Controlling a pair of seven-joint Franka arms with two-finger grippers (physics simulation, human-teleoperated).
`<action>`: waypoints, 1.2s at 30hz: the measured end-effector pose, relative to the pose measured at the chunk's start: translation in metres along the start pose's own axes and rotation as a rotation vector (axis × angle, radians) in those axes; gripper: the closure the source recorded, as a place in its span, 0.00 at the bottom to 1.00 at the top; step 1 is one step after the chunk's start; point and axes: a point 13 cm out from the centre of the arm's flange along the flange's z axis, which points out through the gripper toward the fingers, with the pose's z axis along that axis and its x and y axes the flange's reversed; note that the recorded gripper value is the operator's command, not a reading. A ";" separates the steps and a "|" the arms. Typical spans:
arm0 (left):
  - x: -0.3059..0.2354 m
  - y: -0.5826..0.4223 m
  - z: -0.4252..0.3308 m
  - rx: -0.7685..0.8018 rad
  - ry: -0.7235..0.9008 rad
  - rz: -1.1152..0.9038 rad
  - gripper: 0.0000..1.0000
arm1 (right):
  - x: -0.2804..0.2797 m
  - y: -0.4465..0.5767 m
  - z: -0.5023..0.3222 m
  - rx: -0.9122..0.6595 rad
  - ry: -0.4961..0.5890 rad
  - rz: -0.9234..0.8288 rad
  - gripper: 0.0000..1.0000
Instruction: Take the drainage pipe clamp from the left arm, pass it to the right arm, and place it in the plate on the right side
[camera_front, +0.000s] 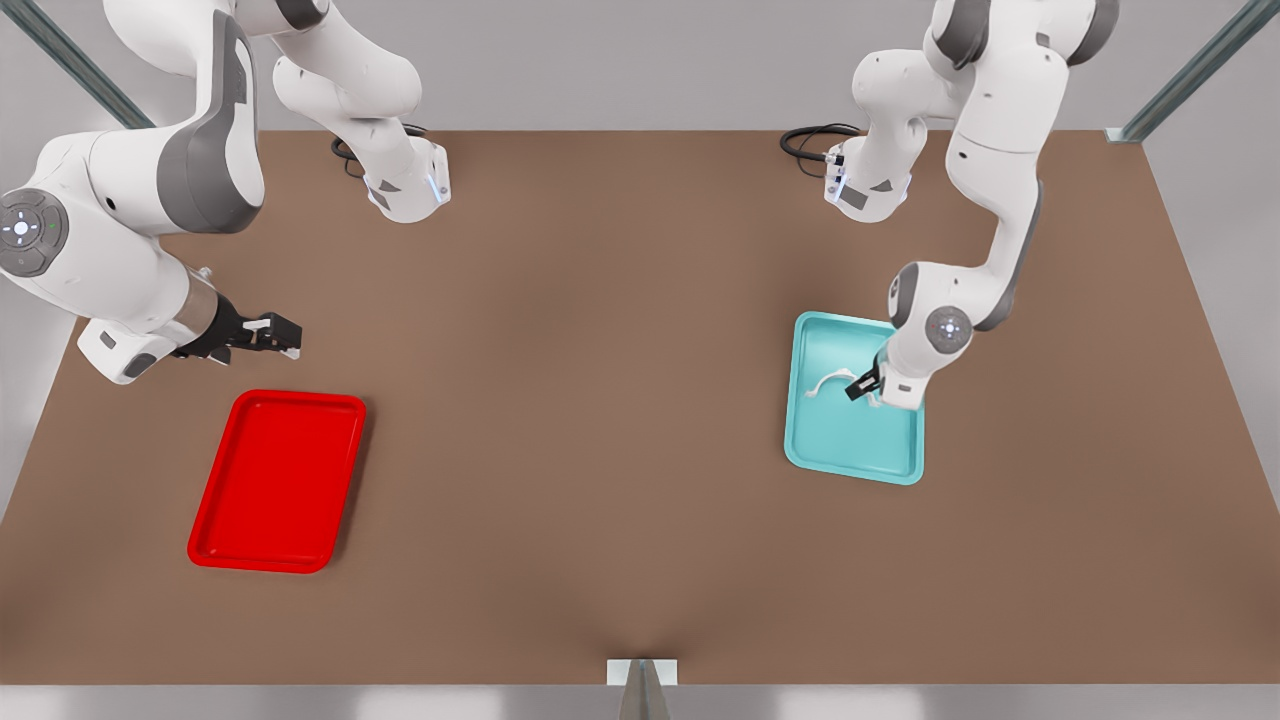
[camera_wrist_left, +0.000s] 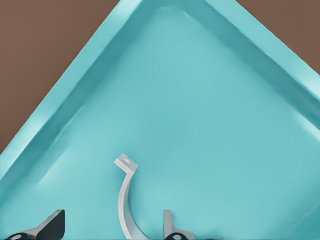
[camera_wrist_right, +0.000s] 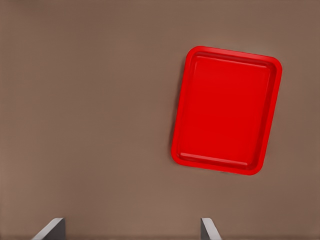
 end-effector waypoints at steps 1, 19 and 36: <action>-0.001 0.001 0.005 0.001 0.000 -0.006 0.06 | 0.000 0.000 0.000 0.000 0.000 0.000 0.00; -0.010 -0.002 0.014 0.034 -0.039 -0.022 0.62 | 0.001 -0.001 0.001 0.000 0.004 -0.001 0.00; -0.037 -0.081 -0.080 0.184 -0.111 -0.049 0.79 | 0.001 0.000 0.001 0.000 0.004 -0.003 0.00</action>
